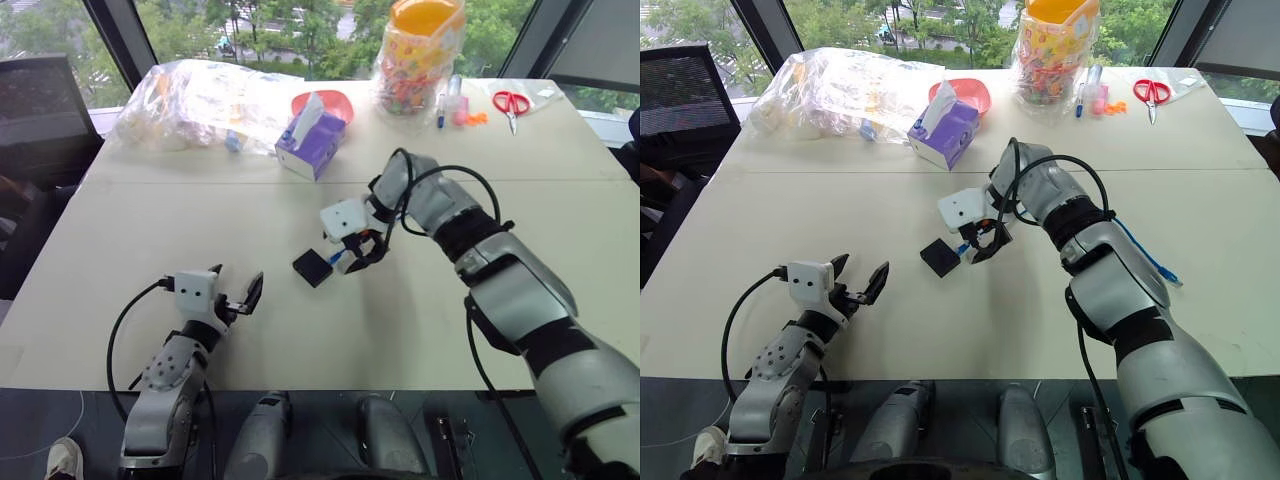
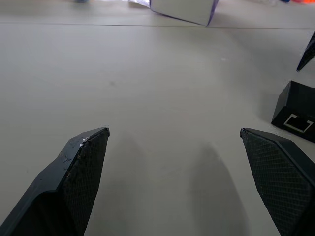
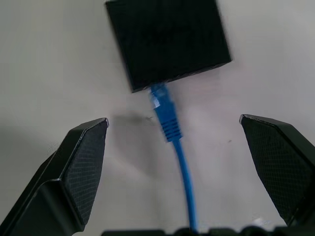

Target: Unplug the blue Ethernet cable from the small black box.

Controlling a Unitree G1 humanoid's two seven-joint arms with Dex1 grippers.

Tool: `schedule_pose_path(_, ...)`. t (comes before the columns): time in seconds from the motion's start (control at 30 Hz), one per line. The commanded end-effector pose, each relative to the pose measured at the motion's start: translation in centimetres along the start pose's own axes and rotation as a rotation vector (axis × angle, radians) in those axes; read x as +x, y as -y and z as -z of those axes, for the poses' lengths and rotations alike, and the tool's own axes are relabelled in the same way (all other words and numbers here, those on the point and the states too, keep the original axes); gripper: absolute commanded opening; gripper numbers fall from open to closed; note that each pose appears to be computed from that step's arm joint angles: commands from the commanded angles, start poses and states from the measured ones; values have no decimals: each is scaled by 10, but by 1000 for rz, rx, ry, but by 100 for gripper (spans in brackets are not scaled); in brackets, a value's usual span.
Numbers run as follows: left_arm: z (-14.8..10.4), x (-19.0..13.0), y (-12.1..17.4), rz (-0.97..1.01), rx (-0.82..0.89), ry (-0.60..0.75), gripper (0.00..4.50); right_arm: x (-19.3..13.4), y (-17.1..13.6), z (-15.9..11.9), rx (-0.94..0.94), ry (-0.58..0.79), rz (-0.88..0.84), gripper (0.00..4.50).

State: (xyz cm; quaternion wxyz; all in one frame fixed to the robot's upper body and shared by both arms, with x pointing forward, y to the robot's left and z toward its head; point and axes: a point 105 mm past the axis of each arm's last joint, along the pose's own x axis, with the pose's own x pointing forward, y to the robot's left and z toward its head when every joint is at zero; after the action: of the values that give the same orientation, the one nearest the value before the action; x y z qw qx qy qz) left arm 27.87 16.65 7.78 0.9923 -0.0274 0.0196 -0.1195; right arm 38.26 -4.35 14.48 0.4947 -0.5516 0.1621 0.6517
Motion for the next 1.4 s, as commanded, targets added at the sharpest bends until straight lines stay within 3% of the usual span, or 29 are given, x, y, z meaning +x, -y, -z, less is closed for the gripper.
schedule_pose_path(0.03,-17,-4,1,-8,24,67,446,-3,9,-1,-47,-51,26,450)
schedule_pose_path(0.13,-16,-5,0,-16,24,68,446,-1,12,8,-83,-128,43,450)
schedule_pose_path(0.27,-16,-5,-1,-21,25,68,446,2,10,6,-92,-119,18,450)
schedule_pose_path(0.37,-16,-6,-2,-23,31,68,450,4,8,6,-110,-124,-3,365)
schedule_pose_path(0.6,-18,-9,-6,3,19,61,450,7,-1,2,-131,-99,-81,16)
schedule_pose_path(0.87,-40,-14,7,279,-100,-1,450,-9,12,-11,-151,12,59,6)
schedule_pose_path(1.1,-73,8,6,364,-131,37,450,-45,44,-11,-212,91,557,6)
schedule_pose_path(1.27,-88,19,10,432,-170,43,450,-58,37,-11,-286,140,828,6)
schedule_pose_path(1.4,-99,23,12,497,-184,38,450,-65,26,-10,-416,104,1044,6)
